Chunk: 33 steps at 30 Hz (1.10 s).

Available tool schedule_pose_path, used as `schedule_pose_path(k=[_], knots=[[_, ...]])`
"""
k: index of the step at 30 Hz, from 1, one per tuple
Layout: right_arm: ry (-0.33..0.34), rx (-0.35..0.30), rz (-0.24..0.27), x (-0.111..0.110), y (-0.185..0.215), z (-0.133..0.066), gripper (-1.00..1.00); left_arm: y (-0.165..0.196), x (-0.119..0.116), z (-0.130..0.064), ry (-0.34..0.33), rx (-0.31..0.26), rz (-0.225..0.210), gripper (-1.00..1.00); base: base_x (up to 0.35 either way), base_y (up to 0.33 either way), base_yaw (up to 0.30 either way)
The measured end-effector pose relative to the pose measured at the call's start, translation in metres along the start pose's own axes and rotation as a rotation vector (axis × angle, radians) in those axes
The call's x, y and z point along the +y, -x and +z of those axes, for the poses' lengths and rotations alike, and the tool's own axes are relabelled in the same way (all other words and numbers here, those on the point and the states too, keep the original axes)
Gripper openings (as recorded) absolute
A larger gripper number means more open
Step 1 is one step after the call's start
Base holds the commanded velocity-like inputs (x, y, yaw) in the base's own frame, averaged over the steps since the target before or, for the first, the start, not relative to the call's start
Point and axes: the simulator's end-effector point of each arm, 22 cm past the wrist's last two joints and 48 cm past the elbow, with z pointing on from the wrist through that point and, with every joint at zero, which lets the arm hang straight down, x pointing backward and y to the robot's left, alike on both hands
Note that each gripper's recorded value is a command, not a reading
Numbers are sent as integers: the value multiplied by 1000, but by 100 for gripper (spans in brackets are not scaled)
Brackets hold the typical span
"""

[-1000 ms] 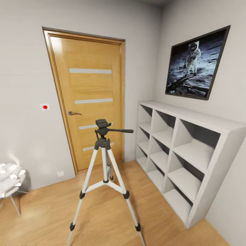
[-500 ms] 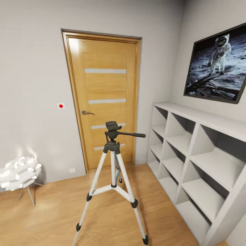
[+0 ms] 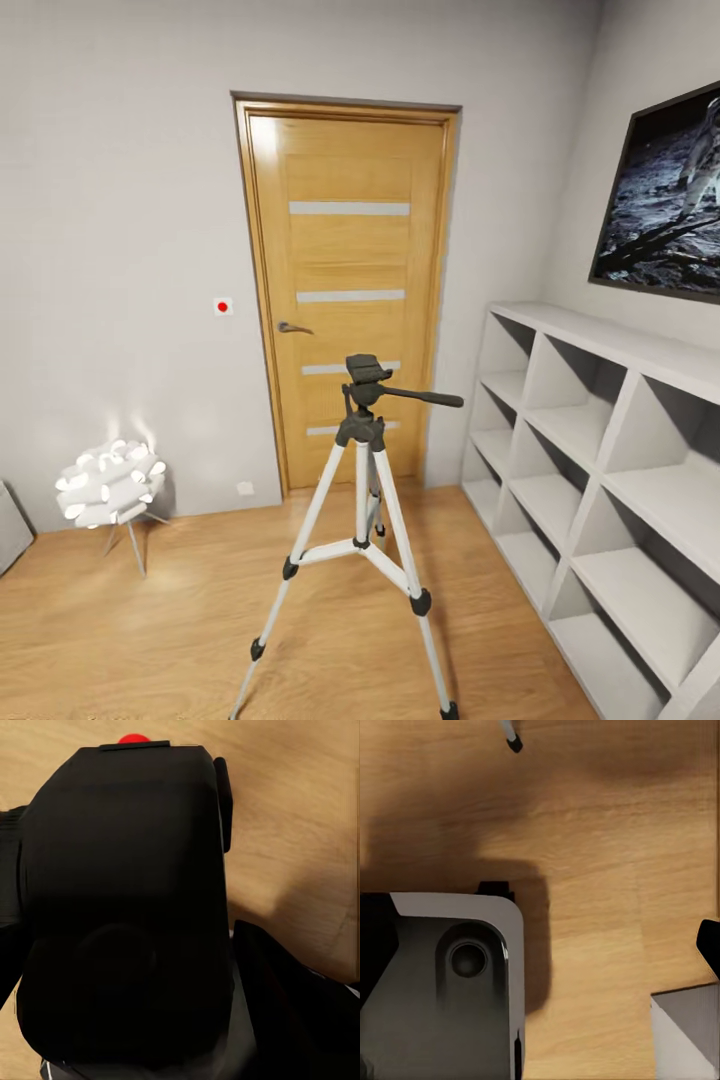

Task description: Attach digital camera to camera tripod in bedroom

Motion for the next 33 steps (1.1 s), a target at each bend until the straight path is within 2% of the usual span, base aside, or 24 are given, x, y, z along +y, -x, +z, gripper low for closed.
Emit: schedule_pose_path(k=[13, 33], knots=[[1, 2, -3, 0, 0, 0, 100, -1, 0, 0, -1, 2, 2, -100, 0, -263, 10], [-3, 4, -4, -1, -1, 0, 100, 1, 1, 0, 1, -2, 0, -100, 0, -14, 0]])
